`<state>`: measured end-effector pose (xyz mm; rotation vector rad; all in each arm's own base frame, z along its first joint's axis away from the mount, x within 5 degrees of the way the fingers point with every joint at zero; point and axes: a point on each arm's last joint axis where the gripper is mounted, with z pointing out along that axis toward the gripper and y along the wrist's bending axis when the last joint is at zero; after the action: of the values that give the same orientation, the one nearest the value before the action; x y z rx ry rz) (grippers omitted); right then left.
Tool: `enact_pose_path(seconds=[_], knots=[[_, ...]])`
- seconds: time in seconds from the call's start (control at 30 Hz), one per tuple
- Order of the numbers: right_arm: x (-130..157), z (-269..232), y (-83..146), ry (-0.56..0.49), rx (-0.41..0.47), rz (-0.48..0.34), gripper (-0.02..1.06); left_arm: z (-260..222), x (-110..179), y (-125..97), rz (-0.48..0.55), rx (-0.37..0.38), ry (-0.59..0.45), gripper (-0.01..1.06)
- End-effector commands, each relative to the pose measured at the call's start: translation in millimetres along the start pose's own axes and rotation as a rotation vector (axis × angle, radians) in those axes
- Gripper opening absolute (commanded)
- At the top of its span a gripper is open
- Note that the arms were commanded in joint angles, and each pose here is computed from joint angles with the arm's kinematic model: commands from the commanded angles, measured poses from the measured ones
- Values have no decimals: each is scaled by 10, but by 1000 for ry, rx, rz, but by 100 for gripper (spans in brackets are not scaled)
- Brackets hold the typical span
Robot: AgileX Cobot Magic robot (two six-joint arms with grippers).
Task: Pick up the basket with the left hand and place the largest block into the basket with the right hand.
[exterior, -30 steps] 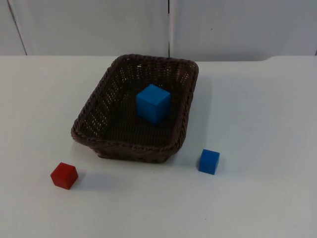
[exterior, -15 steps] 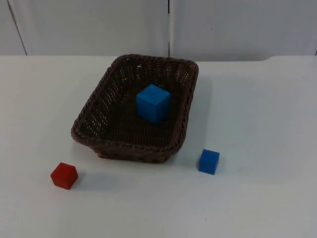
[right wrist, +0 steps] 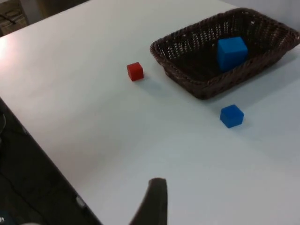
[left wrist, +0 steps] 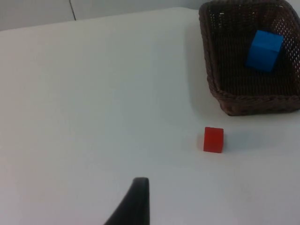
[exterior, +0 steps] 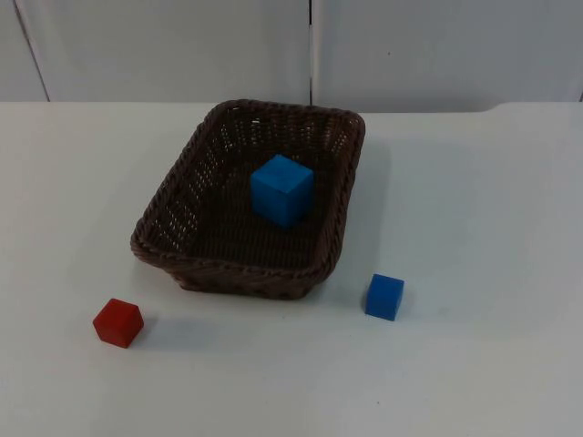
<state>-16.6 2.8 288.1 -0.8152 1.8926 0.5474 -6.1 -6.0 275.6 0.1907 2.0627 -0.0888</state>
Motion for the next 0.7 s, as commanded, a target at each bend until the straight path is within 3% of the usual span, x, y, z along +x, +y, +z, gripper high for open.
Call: enact_pose_path(seconds=[0.0, 0.67], knots=[[56, 61, -14, 24, 10, 11, 75, 5, 2, 1, -10, -2, -10, 95], [53, 60, -10, 21, 5, 13, 75, 5, 2, 1, -10, -2, -10, 95]])
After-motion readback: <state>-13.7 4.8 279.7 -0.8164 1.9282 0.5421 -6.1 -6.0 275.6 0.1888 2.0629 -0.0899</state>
